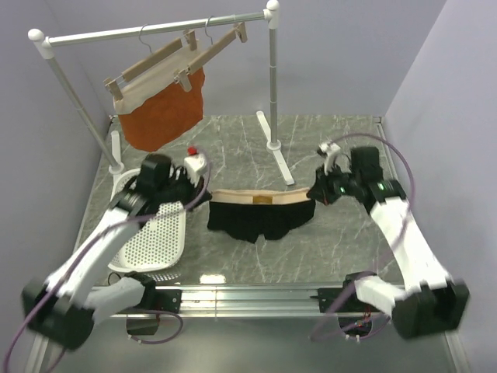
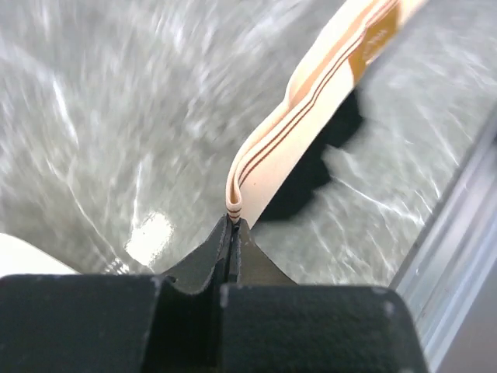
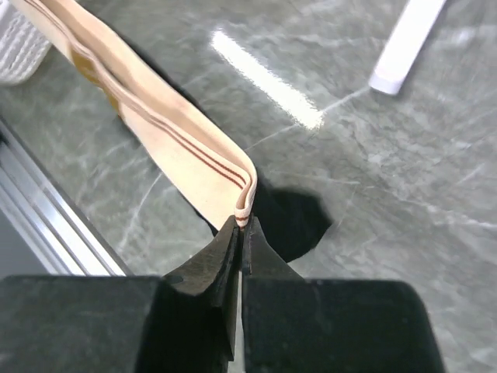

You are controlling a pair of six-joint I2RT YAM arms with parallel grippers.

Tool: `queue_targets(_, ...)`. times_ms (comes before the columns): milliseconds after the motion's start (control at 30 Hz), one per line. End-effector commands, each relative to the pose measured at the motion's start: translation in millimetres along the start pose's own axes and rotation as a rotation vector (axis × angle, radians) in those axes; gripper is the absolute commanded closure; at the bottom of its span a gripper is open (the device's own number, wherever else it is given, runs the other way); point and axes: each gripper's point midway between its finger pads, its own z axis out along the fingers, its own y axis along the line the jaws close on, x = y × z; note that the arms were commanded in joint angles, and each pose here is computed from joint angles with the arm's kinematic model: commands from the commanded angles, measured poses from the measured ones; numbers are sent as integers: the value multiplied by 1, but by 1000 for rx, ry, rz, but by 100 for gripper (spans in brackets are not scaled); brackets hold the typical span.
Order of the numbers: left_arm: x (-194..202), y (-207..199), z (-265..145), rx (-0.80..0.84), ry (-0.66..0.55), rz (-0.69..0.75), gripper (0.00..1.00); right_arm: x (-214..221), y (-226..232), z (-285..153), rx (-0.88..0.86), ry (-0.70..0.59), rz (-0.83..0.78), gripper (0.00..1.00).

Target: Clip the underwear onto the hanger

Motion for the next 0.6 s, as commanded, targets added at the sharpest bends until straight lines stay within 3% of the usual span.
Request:
queue_targets(0, 19, -36, -29, 72, -40, 177, 100, 29, 23, -23, -23, -29, -153, 100)
queue_targets(100, 41, -63, -51, 134, -61, 288, 100, 37, 40, -50, 13, -106, -285, 100)
queue_targets(167, 36, -77, -66, 156, -123, 361, 100, 39, 46, -67, 57, -149, -359, 100)
queue_targets(333, 24, -104, -92, 242, -189, 379, 100, 38, 65, -98, 88, -202, -447, 100)
queue_targets(433, 19, -95, -81, 222, -135, 322, 100, 42, 53, -85, 89, -149, -407, 100)
queue_targets(467, 25, -83, -65, 199, -63, 260, 100, 39, 44, -77, 107, -142, -391, 100)
queue_targets(533, 33, -70, -43, 174, 18, 179, 100, 57, 13, -46, 139, -11, -299, 100)
queue_targets(567, 50, -57, -20, 161, 119, 117, 100, 54, -1, -33, 163, 1, -292, 100)
